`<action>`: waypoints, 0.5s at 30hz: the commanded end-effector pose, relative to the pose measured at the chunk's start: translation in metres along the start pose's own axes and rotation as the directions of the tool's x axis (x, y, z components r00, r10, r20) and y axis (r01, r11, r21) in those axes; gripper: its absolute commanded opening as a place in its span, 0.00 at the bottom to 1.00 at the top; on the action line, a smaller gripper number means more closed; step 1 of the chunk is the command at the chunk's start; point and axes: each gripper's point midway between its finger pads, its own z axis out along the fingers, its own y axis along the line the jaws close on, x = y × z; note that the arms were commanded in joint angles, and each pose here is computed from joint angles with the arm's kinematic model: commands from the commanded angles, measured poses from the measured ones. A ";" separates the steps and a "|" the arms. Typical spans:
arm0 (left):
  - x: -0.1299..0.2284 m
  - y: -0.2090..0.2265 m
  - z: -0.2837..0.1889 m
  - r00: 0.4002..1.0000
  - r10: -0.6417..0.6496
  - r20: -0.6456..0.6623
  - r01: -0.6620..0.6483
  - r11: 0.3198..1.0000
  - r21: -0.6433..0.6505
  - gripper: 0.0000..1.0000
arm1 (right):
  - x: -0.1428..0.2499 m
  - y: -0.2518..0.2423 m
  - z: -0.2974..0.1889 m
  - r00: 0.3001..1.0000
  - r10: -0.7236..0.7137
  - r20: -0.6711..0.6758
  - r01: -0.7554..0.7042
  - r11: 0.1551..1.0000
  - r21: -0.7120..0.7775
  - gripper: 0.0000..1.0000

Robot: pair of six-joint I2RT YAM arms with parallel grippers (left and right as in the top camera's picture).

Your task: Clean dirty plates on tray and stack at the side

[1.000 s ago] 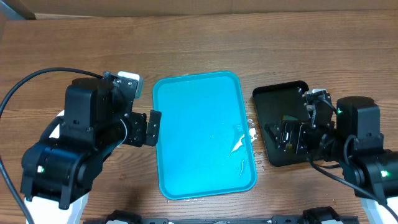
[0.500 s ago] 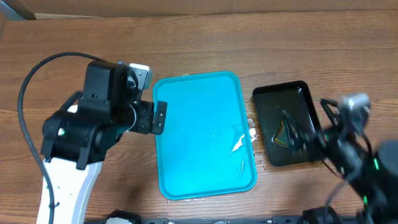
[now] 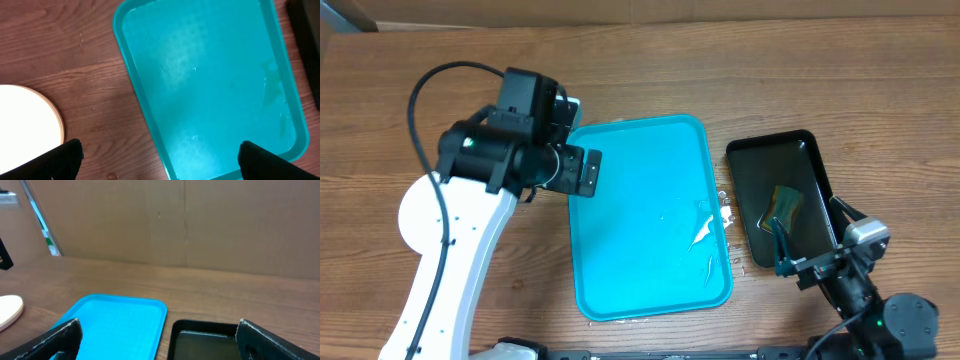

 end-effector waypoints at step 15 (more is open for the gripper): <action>0.000 0.001 0.064 0.981 -0.016 -0.192 0.013 1.000 -0.018 1.00 | 0.062 -0.019 0.031 0.991 -0.040 0.126 0.037 0.999 0.027 1.00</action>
